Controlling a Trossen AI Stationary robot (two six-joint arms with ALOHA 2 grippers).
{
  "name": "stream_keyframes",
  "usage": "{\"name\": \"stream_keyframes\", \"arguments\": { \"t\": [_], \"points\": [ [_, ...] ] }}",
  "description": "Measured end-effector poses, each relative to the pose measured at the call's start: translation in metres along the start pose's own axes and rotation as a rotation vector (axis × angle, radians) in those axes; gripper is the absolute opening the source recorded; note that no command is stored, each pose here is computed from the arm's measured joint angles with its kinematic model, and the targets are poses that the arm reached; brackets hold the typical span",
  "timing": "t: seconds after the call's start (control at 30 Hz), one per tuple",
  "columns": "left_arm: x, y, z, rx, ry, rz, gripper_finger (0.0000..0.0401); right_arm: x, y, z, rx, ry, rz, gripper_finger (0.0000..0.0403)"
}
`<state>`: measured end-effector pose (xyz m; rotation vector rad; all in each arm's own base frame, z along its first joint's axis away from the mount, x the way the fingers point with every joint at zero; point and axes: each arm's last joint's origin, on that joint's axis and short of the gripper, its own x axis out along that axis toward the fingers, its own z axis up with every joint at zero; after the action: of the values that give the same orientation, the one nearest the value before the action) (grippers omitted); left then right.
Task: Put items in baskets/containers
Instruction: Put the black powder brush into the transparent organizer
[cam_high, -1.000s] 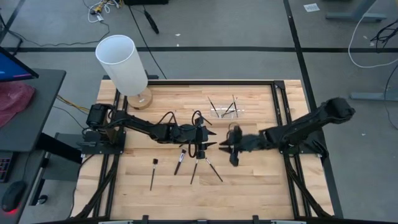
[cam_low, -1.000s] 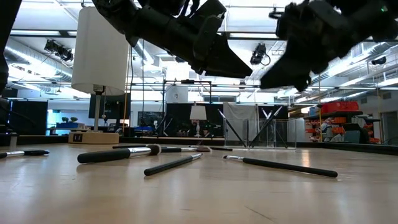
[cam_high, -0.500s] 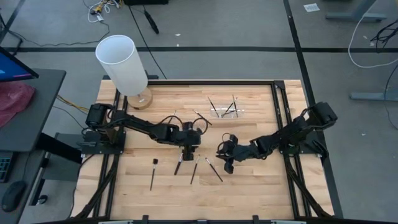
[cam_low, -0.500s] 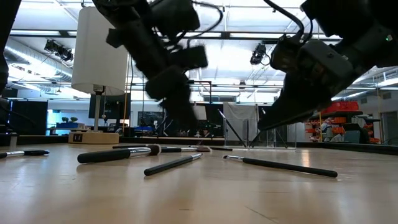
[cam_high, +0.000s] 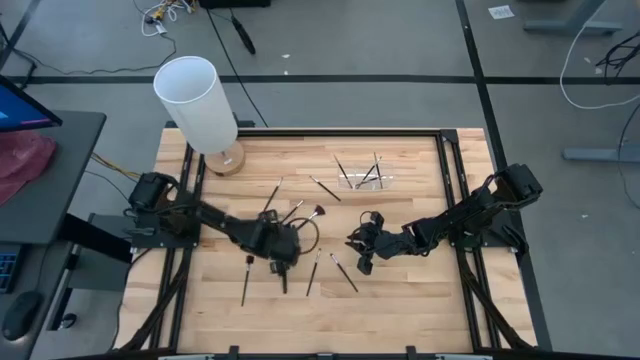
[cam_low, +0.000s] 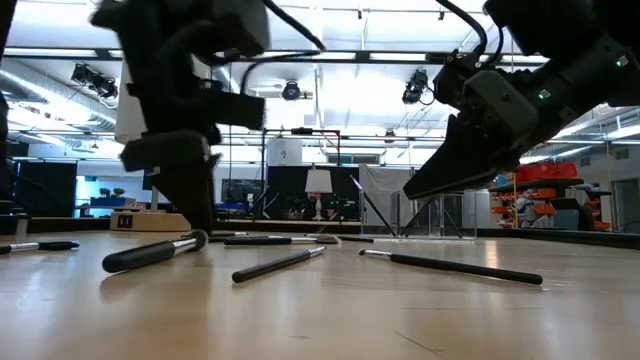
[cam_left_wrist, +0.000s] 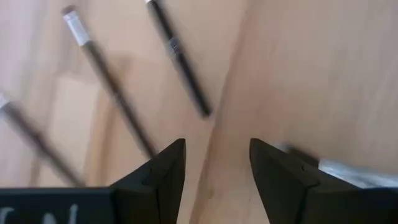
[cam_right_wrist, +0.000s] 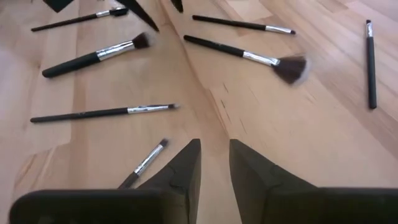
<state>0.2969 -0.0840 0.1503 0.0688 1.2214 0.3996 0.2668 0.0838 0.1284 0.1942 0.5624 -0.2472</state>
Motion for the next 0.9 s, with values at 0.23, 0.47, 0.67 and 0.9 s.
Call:
{"name": "stream_keyframes", "arguments": {
  "t": [0.23, 0.47, 0.67, 0.9],
  "points": [
    [-0.036, 0.001, -0.024, -0.121, 0.004, 0.12, 0.0181, 0.0, 0.001, 0.002, -0.008, -0.019, 0.01, 0.0084],
    [-0.058, -0.008, -0.031, -0.395, -0.098, 0.07, 0.0181, 0.0, 0.002, 0.004, -0.017, -0.042, 0.008, 0.0084],
    [-0.051, -0.02, -0.028, -0.452, -0.104, 0.007, 0.021, 0.0, 0.002, 0.005, -0.012, -0.052, 0.005, 0.0084],
    [-0.038, -0.036, -0.024, -0.458, -0.047, -0.111, 0.0258, 0.0, 0.002, 0.006, -0.004, -0.066, 0.012, 0.0084]
  ]
}}
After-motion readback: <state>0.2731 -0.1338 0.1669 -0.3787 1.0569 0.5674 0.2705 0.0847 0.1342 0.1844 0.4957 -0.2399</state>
